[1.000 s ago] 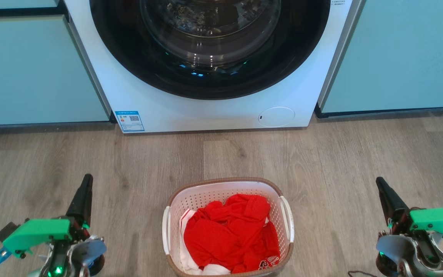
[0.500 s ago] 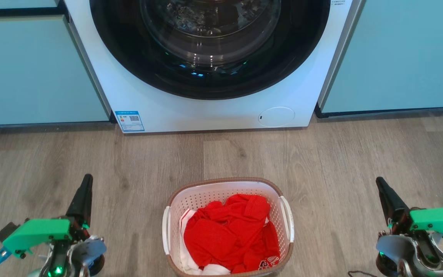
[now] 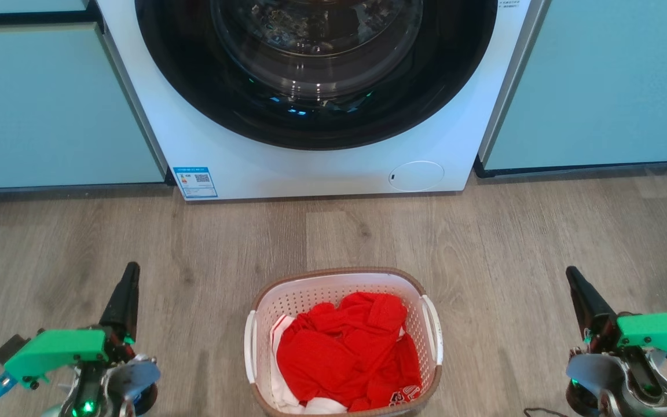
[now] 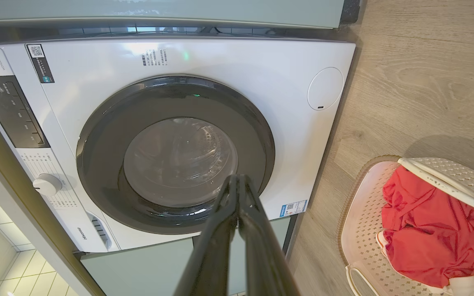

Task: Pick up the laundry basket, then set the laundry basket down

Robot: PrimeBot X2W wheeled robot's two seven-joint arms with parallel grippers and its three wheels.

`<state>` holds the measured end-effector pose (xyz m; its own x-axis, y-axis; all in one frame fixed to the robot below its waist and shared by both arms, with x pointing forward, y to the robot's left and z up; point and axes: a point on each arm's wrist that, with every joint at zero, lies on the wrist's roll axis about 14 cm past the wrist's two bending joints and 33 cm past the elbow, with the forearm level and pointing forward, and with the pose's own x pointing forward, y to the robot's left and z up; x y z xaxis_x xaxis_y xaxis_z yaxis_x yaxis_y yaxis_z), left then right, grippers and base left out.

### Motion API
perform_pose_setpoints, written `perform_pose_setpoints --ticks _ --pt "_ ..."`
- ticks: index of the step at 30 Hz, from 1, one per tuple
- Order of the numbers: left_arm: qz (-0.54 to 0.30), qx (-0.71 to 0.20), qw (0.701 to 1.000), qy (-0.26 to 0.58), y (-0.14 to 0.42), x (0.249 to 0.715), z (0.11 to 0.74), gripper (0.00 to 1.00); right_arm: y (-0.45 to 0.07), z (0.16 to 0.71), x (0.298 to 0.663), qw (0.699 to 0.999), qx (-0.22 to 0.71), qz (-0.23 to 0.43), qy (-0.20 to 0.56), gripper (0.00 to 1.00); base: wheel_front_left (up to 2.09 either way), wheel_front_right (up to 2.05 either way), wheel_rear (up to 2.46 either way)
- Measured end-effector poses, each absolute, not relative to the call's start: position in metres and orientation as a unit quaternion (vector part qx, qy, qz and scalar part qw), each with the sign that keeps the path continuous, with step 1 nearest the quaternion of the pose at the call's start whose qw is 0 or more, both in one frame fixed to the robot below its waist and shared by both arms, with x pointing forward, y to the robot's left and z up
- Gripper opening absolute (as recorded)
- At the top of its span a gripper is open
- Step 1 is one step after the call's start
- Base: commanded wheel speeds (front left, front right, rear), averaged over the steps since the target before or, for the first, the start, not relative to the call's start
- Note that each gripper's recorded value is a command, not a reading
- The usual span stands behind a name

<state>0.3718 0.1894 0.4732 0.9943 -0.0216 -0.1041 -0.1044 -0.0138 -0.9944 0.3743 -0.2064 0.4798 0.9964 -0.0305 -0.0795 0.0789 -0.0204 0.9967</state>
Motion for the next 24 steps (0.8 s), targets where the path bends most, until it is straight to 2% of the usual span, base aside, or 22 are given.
perform_pose_setpoints --ticks 14,15,20,24 --pt "0.030 -0.711 0.701 0.044 0.189 0.372 0.473 0.00 -0.206 0.480 0.374 0.700 0.713 -0.039 0.017 0.00 0.00 0.00 0.00" --pt "0.032 -0.712 0.700 0.047 0.189 0.371 0.471 1.00 -0.206 0.478 0.374 0.699 0.714 -0.041 0.019 1.00 0.00 0.00 0.00" --pt "0.079 -0.714 0.690 0.090 0.187 0.347 0.430 1.00 -0.204 0.440 0.353 0.691 0.716 -0.084 0.058 1.00 0.00 0.00 0.00" --pt "0.088 -0.714 0.689 0.091 0.188 0.343 0.426 1.00 -0.206 0.438 0.349 0.693 0.713 -0.090 0.058 1.00 0.00 0.00 0.00"
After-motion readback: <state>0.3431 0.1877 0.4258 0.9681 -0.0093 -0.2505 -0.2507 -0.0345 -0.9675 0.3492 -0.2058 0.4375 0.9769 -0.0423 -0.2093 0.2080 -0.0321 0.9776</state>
